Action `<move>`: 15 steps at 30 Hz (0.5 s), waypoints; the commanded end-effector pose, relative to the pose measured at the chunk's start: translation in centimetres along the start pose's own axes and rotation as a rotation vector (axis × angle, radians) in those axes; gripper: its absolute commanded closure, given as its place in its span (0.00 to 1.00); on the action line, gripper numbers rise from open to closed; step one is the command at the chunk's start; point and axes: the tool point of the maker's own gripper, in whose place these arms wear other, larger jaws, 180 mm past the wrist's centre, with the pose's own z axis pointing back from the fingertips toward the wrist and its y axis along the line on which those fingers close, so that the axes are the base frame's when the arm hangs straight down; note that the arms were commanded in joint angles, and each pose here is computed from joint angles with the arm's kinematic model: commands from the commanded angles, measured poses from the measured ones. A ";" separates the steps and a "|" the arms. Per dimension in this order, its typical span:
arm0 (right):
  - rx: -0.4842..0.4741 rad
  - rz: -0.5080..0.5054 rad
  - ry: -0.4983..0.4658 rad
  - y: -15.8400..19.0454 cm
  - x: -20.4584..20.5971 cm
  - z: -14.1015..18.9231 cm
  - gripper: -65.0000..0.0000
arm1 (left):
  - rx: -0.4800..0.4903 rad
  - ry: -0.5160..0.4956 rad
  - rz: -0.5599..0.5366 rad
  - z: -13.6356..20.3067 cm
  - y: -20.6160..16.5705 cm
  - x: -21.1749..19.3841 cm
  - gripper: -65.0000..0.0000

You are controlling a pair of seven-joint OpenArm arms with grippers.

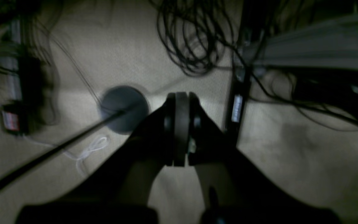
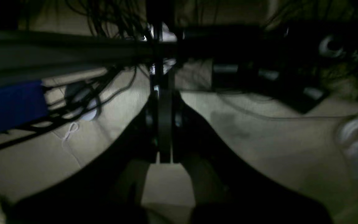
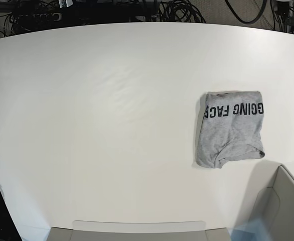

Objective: Fold the T-shirt properly

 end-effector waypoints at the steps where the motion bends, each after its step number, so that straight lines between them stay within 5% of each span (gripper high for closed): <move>1: -0.008 -0.020 -0.012 -1.3 0.2 0.2 1.00 | -0.003 0.028 0.016 -0.4 -0.2 -1.1 1.00; 9: -0.157 -0.175 -0.010 -7.7 -0.8 0.2 1.00 | 0.110 0.157 0.188 -3.9 2.0 -3.7 1.00; 13: -0.421 -0.024 0.104 -12.2 -1.9 0.8 1.00 | 0.105 -0.026 0.205 -7.3 1.9 4.6 1.00; 15: -0.562 0.099 0.145 -14.4 -1.6 1.7 1.00 | 0.104 -0.047 0.203 -7.6 1.9 5.7 1.00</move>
